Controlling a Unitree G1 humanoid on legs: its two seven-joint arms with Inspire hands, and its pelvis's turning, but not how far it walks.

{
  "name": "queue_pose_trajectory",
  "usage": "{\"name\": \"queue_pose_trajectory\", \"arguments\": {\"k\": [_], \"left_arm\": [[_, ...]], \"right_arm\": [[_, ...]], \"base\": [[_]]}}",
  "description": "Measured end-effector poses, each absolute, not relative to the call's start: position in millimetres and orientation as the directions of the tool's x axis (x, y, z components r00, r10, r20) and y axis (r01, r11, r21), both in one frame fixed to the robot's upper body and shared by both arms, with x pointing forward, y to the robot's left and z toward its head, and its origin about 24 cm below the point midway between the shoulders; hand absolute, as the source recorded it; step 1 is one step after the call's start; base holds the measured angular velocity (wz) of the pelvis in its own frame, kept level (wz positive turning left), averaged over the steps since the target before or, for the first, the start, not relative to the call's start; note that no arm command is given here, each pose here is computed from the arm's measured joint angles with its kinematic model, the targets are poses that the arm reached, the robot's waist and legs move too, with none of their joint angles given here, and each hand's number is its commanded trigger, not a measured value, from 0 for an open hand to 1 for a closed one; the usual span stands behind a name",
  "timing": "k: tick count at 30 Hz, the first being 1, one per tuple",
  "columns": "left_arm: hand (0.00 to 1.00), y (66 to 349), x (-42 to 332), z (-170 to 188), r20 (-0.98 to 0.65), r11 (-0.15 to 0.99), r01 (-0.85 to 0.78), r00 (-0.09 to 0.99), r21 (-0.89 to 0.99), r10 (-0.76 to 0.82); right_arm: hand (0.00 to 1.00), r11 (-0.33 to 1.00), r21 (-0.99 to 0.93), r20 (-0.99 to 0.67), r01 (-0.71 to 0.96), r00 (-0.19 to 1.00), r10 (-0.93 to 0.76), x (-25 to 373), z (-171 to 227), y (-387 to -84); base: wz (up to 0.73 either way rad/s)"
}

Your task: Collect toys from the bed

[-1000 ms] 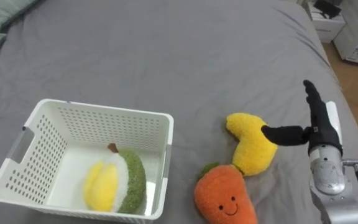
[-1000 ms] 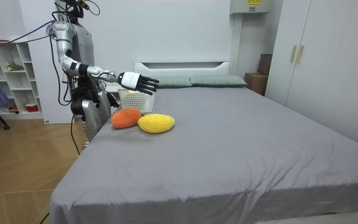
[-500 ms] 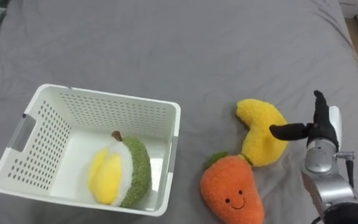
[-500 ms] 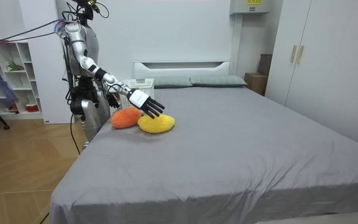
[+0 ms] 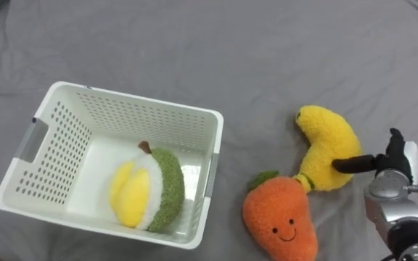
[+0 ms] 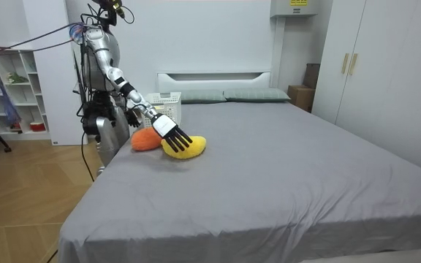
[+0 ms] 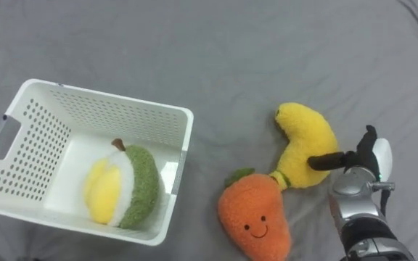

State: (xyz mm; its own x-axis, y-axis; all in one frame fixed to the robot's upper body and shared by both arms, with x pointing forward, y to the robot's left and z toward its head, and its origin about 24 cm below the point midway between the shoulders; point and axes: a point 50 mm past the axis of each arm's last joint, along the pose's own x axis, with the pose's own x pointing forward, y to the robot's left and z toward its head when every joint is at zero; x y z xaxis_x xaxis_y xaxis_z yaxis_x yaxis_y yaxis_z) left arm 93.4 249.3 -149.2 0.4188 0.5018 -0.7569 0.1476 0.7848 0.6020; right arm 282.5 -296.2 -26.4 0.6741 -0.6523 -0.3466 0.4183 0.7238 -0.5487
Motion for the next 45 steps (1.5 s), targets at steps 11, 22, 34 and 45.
{"name": "queue_pose_trajectory", "arguments": {"k": [11, 22, 34, 45], "left_arm": [[0.0, 247, 107, -147, -0.746, 0.784, 0.148, 0.454, 0.602, 0.488], [0.0, 242, 117, -148, -0.752, 0.792, 0.156, 0.462, 0.591, 0.47], [0.0, 237, 115, -149, -0.761, 0.796, 0.183, 0.472, 0.578, 0.444], [0.0, 234, 118, -149, -0.766, 0.825, 0.139, 0.48, 0.547, 0.427]], "right_arm": [[0.0, 0.762, -0.475, -0.412, 0.441, 0.653, -0.635, 278, -34, -299], [0.0, 0.795, -0.441, -0.427, 0.417, 0.681, -0.595, 280, -34, -297], [0.0, 0.83, -0.468, -0.4, 0.303, 0.765, -0.505, 298, -26, -277], [1.0, 0.841, -0.473, -0.405, 0.262, 0.783, -0.472, 301, -25, -271]], "base": [[0.03], [0.04], [0.0], [0.02]]}}
